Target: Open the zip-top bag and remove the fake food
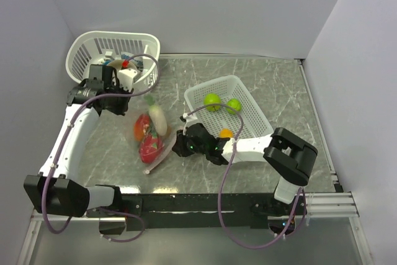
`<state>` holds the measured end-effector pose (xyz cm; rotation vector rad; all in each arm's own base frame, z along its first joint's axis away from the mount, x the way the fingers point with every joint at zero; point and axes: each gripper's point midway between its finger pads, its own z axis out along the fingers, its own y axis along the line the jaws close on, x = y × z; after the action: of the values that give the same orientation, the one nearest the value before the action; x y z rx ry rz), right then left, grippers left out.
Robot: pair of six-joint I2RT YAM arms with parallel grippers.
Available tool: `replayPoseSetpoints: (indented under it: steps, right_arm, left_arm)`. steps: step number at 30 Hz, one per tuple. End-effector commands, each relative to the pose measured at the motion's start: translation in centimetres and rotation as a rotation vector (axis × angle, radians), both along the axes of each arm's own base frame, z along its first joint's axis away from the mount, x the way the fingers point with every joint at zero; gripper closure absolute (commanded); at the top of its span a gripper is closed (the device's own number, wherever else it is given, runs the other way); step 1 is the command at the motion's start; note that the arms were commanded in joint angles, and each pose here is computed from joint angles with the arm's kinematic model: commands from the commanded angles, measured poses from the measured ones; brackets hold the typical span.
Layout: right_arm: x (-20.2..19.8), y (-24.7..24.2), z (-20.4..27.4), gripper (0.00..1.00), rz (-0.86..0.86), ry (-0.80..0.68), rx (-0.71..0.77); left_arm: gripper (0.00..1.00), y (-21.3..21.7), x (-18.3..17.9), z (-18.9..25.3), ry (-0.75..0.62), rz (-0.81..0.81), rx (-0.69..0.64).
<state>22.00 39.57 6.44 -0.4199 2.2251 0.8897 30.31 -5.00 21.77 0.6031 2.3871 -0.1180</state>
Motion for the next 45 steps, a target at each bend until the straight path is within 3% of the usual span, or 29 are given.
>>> replayPoseSetpoints:
  steps: [1, 4, 7, 11, 15, 18, 19, 21, 25, 29, 32, 38, 45]
  right_arm:
    - [1.0, 0.0, 0.3, 0.7, -0.026, -0.041, 0.011]
    - [1.0, 0.2, -0.4, 0.56, -0.014, -0.035, 0.002]
    - [1.2, 0.5, -0.8, 0.5, -0.012, -0.031, -0.004]
    - [1.4, 0.4, -0.9, 0.48, -0.022, -0.032, -0.005]
    - [1.2, -0.2, -1.0, 0.48, -0.026, -0.034, -0.009]
    - [1.3, -0.7, -1.0, 0.48, -0.032, -0.036, -0.013]
    - [1.2, -0.7, -1.1, 0.48, -0.03, -0.035, -0.015]
    - [1.2, -0.8, -1.1, 0.48, -0.032, -0.037, -0.015]
    - [1.3, -1.3, -1.5, 0.48, -0.04, -0.041, -0.027]
    - [1.3, -1.8, -2.0, 0.48, -0.05, -0.041, -0.045]
    - [1.6, -1.5, -1.9, 0.48, -0.047, -0.05, -0.05]
    - [2.6, -0.2, 0.6, 0.48, -0.042, -0.096, -0.01]
    - [0.7, 3.3, 6.1, 0.47, 0.091, -0.186, 0.146]
  left_arm:
    - [0.99, -1.6, -2.7, -0.4, 0.105, -0.023, -0.061]
    - [0.99, -2.8, -3.4, 1.6, 0.091, -0.048, -0.082]
    - [0.99, -4.2, -3.7, 4.1, 0.081, -0.073, -0.118]
    - [0.99, -6.4, -4.1, 8.0, 0.045, -0.125, -0.182]
    - [0.99, -6.2, -4.6, 7.9, 0.049, -0.142, -0.168]
    - [0.99, -5.1, -4.7, 4.9, 0.07, -0.126, -0.105]
    - [0.99, -3.8, -4.9, 2.0, 0.115, -0.087, -0.034]
    - [0.99, -2.3, -4.2, 0.1, 0.079, -0.052, 0.041]
    - [0.99, 3.4, -5.2, -7.7, 0.144, 0.052, 0.306]
    - [0.99, 7.6, -5.1, -11.5, 0.149, 0.114, 0.412]
    - [0.99, 10.4, -4.9, -13.6, 0.164, 0.171, 0.442]
    - [0.99, 10.9, -4.0, -16.5, 0.174, 0.168, 0.45]
    - [0.99, 8.3, -3.7, -19.5, 0.239, 0.134, 0.306]
